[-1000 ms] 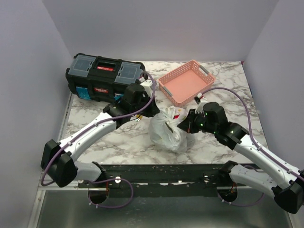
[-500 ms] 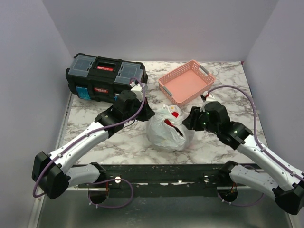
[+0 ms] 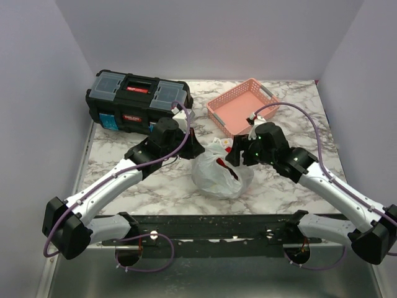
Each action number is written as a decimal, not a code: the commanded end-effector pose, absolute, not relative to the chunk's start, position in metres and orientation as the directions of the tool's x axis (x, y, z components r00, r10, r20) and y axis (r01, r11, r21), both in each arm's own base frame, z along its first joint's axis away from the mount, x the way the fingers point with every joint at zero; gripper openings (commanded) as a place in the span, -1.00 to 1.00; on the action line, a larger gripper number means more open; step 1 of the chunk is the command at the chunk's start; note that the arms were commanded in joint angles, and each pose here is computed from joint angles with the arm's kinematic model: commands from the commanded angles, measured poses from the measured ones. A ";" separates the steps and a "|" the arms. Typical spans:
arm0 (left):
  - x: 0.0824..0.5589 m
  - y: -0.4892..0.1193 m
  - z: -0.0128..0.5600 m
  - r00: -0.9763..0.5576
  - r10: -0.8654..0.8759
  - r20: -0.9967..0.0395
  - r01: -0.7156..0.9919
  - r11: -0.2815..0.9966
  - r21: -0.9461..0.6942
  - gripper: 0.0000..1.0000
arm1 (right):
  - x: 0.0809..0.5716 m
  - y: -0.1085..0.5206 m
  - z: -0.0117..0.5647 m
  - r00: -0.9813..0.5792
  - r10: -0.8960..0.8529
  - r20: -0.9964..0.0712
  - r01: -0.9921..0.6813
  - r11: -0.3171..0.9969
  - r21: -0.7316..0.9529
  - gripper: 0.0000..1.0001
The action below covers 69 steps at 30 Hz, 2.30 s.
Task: Take the fake fruits out of the plastic bag
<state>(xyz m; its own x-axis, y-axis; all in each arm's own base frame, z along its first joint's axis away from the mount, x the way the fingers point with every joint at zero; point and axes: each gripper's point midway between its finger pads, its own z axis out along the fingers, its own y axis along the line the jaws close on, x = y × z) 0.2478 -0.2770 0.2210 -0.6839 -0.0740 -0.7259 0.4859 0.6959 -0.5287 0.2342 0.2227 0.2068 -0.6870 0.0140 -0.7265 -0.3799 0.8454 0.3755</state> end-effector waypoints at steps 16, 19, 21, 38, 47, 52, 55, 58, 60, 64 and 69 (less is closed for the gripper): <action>0.251 -0.250 0.228 -0.612 -0.150 -0.776 0.441 0.750 -0.493 -0.98 | 0.235 0.220 0.242 -0.583 0.183 -0.792 -0.374 0.804 0.462 -0.99; 0.245 -0.259 0.244 -0.585 -0.095 -0.805 0.531 0.706 -0.469 -0.36 | 0.234 0.225 0.238 -0.602 0.167 -0.781 -0.387 0.795 0.467 -0.99; 0.241 -0.264 0.258 -0.558 -0.053 -0.828 0.594 0.671 -0.443 0.06 | 0.232 0.229 0.232 -0.621 0.151 -0.769 -0.396 0.786 0.474 -0.99; 0.240 -0.294 0.248 -0.326 0.428 -0.843 0.708 0.702 0.083 0.66 | 0.225 0.225 0.226 -0.633 0.162 -0.757 -0.385 0.782 0.490 -0.99; 0.251 -0.301 0.215 -0.393 0.495 -0.775 0.685 0.720 0.111 0.51 | 0.222 0.219 0.221 -0.636 0.159 -0.755 -0.370 0.796 0.479 -0.99; 0.264 -0.301 0.216 -0.425 0.489 -0.762 0.628 0.766 0.141 0.16 | 0.222 0.218 0.218 -0.638 0.158 -0.754 -0.366 0.799 0.477 -0.99; 0.271 -0.297 0.223 -0.435 0.476 -0.764 0.585 0.795 0.162 -0.17 | 0.224 0.213 0.216 -0.638 0.162 -0.753 -0.340 0.817 0.465 -0.99; 0.277 -0.290 0.231 -0.427 0.457 -0.780 0.545 0.819 0.182 -0.49 | 0.226 0.209 0.214 -0.631 0.172 -0.757 -0.323 0.828 0.458 -0.99; 0.280 -0.284 0.233 -0.415 0.445 -0.794 0.515 0.834 0.198 -0.56 | 0.227 0.206 0.213 -0.624 0.182 -0.760 -0.311 0.834 0.455 -0.99; 0.281 -0.274 0.242 -0.412 0.419 -0.809 0.472 0.858 0.203 -0.80 | 0.230 0.200 0.214 -0.614 0.212 -0.761 -0.269 0.849 0.454 -0.99; 0.283 -0.258 0.256 -0.386 0.340 -0.858 0.393 0.902 0.180 -1.00 | 0.235 0.188 0.212 -0.598 0.245 -0.763 -0.205 0.874 0.441 -0.99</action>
<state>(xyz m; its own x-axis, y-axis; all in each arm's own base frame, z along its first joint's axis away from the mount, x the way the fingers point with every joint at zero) 0.2795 -0.2777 0.2302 -0.4200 0.4319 -0.7982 0.5000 0.8441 0.1937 0.2304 0.2031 0.2173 -0.6130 0.2076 -0.7624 -0.2909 0.8378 0.4620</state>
